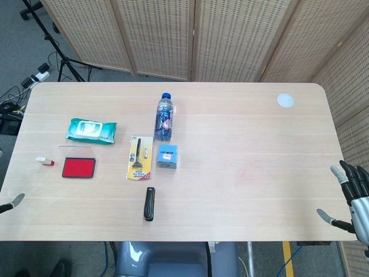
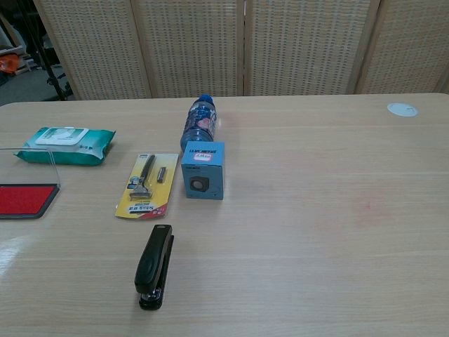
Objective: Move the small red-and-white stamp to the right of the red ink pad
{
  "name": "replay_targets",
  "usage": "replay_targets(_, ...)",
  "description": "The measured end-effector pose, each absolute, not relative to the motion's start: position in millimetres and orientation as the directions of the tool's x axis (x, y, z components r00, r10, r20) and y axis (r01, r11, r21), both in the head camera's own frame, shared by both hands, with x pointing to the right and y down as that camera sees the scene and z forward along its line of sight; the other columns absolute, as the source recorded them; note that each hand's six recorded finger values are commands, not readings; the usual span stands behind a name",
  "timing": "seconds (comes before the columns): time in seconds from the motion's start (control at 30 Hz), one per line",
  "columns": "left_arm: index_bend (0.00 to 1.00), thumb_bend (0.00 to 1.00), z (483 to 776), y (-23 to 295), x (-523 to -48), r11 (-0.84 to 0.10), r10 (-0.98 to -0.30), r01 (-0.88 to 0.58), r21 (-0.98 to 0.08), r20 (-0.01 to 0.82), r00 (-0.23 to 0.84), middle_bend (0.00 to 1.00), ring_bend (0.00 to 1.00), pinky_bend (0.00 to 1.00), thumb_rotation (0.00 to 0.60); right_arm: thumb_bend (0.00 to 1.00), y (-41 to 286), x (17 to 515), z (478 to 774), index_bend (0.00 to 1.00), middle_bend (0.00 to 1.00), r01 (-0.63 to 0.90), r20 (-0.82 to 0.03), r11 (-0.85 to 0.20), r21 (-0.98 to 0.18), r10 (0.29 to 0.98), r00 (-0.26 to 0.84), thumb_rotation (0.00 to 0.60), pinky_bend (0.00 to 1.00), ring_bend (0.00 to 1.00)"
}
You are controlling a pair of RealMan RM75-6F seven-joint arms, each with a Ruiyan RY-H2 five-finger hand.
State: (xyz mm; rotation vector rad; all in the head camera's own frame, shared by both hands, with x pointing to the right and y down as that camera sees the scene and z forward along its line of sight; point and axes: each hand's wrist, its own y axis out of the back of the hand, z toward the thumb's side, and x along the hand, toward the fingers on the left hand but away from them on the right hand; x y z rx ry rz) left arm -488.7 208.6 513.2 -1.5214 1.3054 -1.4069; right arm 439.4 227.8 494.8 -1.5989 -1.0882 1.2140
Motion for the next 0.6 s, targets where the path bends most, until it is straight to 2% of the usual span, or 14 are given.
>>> replay_targets(0.4,0.00,0.11,519,206,-490,-0.297,-0.944,-0.222,-0.929,0.321,-0.081,0.02,0.00,0.00,0.600,0.00,226,439,491,0.00,0.00,0.186,-0.232,-0.258,-0.948,0.961,0.151,0.600,0.00,0.00)
replay_targets(0.43,0.00,0.11,520,206,-490,-0.302,-0.942,-0.221,-0.927,0.325,-0.079,0.08,0.03,0.01,0.600,0.00,226,439,491,0.00,0.00,0.188,-0.231,-0.257,-0.948,0.961,0.152,0.600,0.00,0.00)
replay_targets(0.47,0.00,0.11,521,205,-491,-0.309,-0.940,-0.220,-0.925,0.332,-0.077,0.23,0.13,0.07,0.600,0.00,226,439,491,0.00,0.00,0.190,-0.230,-0.257,-0.948,0.961,0.152,0.600,0.00,0.00)
replay_targets(0.5,0.00,0.12,523,204,-491,-0.315,-0.938,-0.221,-0.923,0.338,-0.076,0.43,0.27,0.17,0.600,0.00,226,439,491,0.00,0.00,0.192,-0.228,-0.255,-0.948,0.962,0.153,0.600,0.00,0.00)
replay_targets(0.53,0.00,0.12,524,203,-492,-0.321,-0.936,-0.223,-0.920,0.345,-0.075,0.55,0.39,0.28,0.600,0.00,226,439,491,0.00,0.00,0.193,-0.227,-0.254,-0.948,0.962,0.153,0.600,0.00,0.00)
replay_targets(0.6,0.00,0.12,530,197,-494,-0.336,-0.930,-0.233,-0.913,0.361,-0.075,0.79,0.67,0.63,0.600,0.00,225,439,492,0.00,0.00,0.194,-0.228,-0.256,-0.947,0.961,0.153,0.600,0.00,0.00)
